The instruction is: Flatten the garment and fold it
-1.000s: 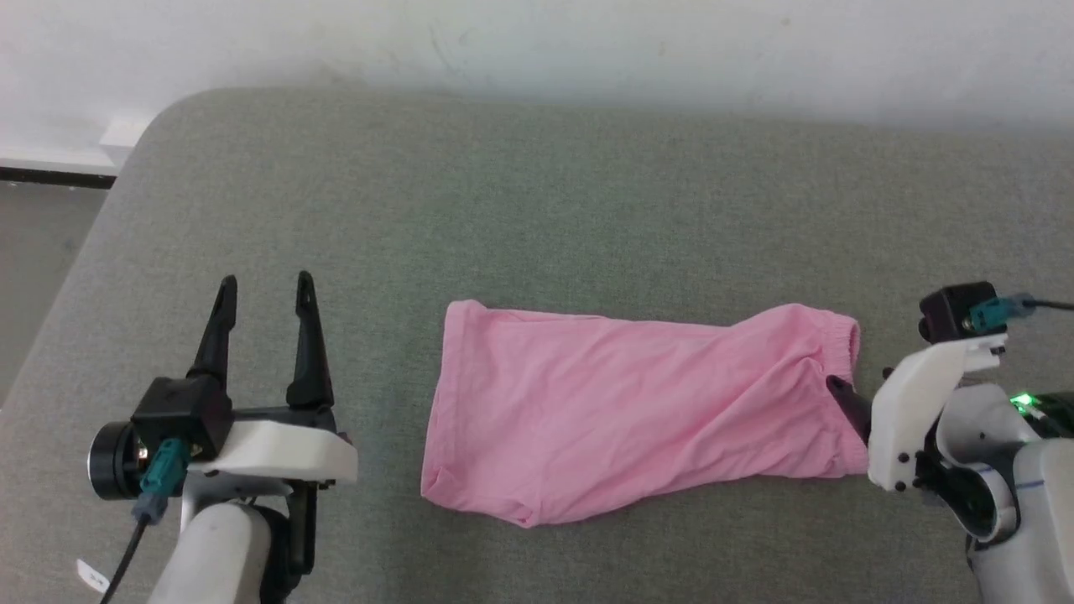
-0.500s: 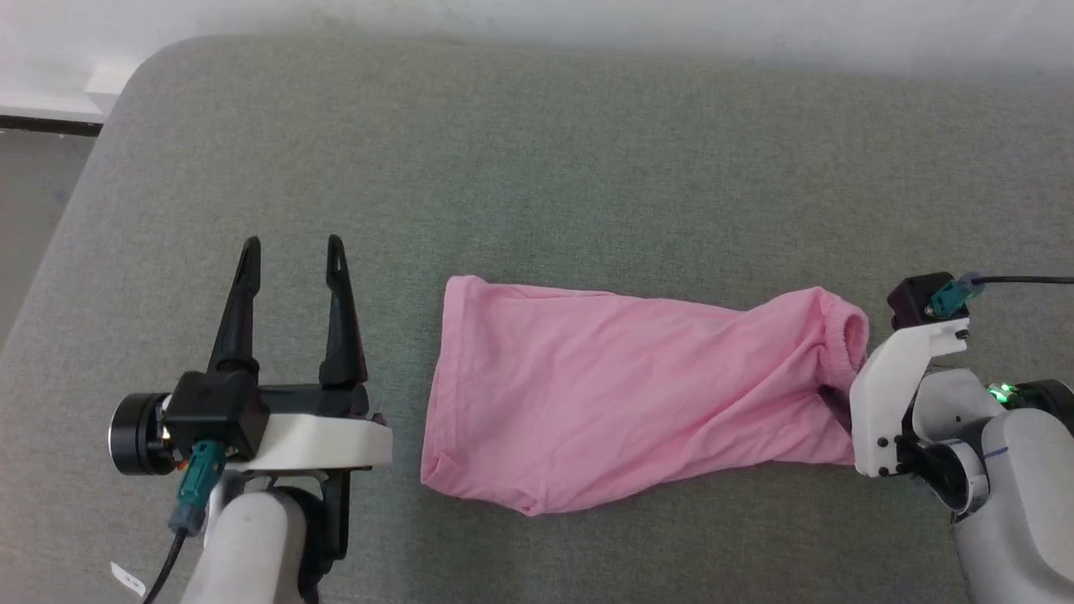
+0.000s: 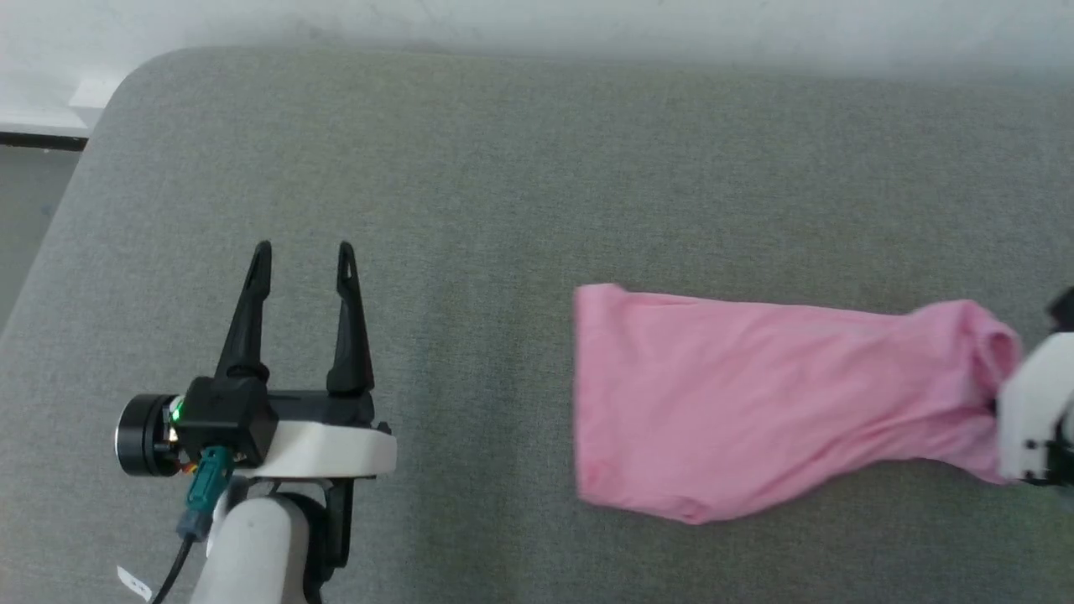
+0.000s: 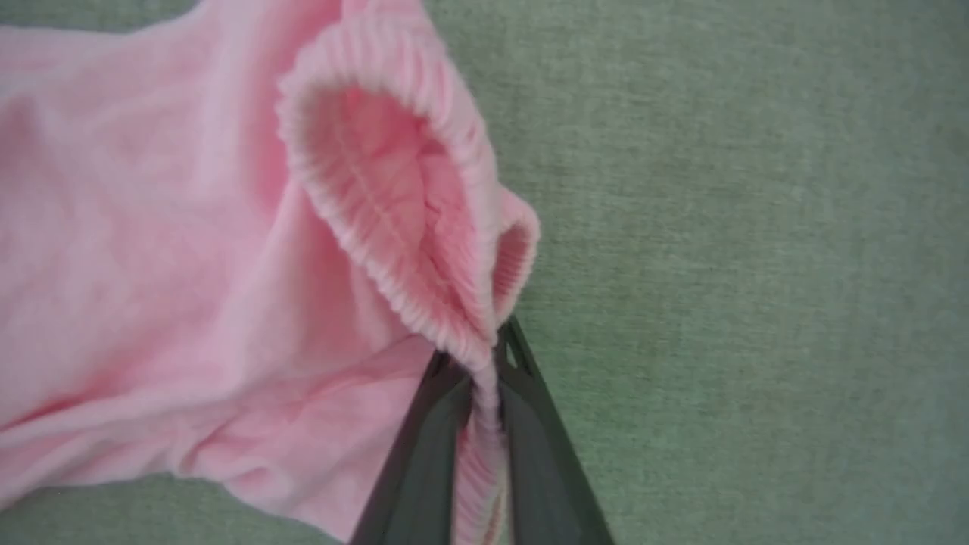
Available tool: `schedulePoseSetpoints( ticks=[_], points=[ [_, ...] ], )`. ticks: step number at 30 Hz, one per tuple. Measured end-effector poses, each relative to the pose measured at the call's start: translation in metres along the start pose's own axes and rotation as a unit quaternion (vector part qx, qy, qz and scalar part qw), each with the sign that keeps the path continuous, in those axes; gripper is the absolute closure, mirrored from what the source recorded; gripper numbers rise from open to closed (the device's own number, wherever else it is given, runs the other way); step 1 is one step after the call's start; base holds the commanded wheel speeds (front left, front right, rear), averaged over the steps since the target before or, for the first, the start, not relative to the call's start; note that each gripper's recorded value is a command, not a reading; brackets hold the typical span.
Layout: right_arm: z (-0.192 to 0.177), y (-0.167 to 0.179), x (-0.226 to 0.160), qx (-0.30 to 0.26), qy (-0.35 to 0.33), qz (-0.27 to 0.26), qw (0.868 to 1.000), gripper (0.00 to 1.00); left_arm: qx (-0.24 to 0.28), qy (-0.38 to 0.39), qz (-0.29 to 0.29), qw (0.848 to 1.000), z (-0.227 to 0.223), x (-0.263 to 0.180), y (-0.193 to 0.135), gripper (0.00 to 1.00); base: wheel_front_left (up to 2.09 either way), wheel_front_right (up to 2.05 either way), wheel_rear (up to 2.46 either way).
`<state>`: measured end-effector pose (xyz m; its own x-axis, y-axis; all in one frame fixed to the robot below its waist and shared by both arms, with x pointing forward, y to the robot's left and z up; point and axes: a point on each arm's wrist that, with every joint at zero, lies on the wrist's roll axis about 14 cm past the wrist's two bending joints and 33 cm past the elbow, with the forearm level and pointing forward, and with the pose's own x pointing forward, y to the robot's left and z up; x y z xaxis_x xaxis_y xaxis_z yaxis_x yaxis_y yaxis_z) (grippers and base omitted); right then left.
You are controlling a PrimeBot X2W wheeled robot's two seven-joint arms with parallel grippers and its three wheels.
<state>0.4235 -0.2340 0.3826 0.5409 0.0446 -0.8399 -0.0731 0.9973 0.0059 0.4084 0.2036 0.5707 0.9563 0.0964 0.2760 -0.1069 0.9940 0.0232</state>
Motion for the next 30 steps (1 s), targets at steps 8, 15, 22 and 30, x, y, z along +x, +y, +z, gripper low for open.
schedulePoseSetpoints(
  ticks=[8,15,22,30],
  points=[
    [-0.007,-0.045,-0.016,0.008,0.013,-0.061,0.998,1.00,-0.002,0.020,-0.009,1.000,-0.012,-0.004,-0.005,0.00,0.00,0.00,0.00],
    [0.016,-0.017,-0.046,-0.066,-0.002,-0.031,0.997,1.00,-0.012,0.039,-0.011,0.999,-0.022,-0.010,-0.006,0.00,0.00,0.00,0.00],
    [0.024,0.055,-0.081,-0.122,-0.035,0.067,0.990,1.00,-0.028,0.074,-0.008,0.997,-0.039,-0.022,-0.003,0.00,0.00,0.00,0.00],
    [0.012,0.140,-0.078,-0.158,-0.036,0.162,0.973,1.00,-0.026,0.084,-0.003,0.996,-0.040,-0.027,0.001,0.00,0.00,0.00,0.00]
  ],
)
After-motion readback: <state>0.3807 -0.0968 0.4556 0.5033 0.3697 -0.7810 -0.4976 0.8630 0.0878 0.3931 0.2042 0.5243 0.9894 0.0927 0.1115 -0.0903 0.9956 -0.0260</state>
